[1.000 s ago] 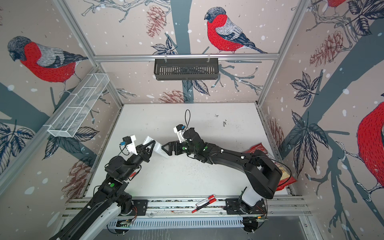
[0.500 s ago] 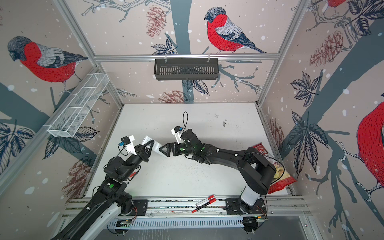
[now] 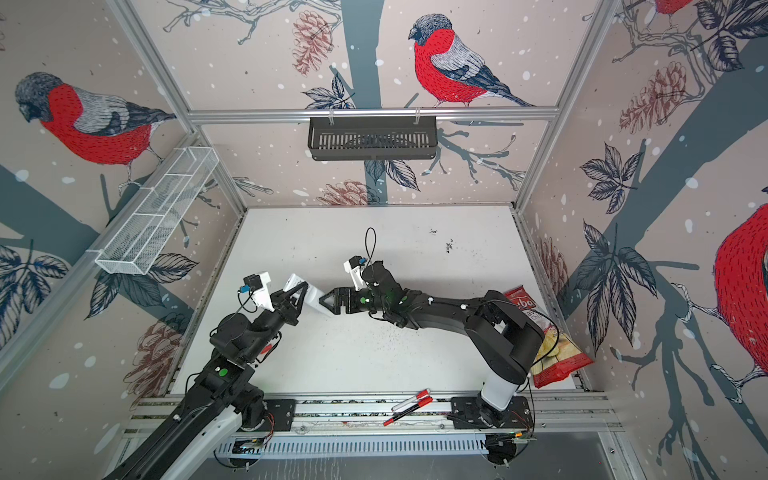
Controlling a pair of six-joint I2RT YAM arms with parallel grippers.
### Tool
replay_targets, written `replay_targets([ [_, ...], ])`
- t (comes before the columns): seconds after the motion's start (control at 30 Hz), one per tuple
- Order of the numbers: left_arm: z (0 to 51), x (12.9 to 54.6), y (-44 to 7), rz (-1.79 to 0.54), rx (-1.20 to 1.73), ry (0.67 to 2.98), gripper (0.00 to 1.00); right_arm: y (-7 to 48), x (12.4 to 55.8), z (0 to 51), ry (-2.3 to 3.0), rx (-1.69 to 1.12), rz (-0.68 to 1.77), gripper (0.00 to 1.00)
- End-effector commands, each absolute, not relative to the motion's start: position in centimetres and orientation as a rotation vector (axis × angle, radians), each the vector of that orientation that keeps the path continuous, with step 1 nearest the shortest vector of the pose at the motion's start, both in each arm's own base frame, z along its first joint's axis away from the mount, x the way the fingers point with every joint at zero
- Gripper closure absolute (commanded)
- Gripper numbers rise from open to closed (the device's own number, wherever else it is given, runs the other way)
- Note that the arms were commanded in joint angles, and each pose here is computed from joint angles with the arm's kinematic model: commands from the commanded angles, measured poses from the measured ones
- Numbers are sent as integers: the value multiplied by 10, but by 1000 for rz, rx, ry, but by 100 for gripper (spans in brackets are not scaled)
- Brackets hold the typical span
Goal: Load the batteries into the remote control
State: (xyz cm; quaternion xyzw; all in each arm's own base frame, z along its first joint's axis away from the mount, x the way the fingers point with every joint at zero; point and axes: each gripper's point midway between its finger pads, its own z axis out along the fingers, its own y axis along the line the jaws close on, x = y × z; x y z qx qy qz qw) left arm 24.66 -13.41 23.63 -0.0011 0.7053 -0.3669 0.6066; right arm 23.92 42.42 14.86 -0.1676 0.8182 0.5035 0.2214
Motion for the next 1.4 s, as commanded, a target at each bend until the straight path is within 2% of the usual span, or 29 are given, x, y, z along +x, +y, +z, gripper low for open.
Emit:
replay_targets([
  [0.0, 266, 238, -143, -936, 55, 1516, 100, 414, 250, 133, 2316, -361, 1314, 0],
  [0.53, 256, 244, -141, -914, 32, 1527, 100, 396, 243, 124, 2331, -325, 1313, 0],
  [0.83, 214, 247, -144, -944, -22, 1560, 100, 375, 242, 123, 2317, -309, 1277, 0],
  [1.0, 194, 247, -140, -882, -57, 1586, 100, 368, 239, 118, 2327, -293, 1274, 1],
  [1.37, 164, 246, -124, -832, -142, 1609, 100, 390, 227, 99, 2386, -256, 1377, 0],
])
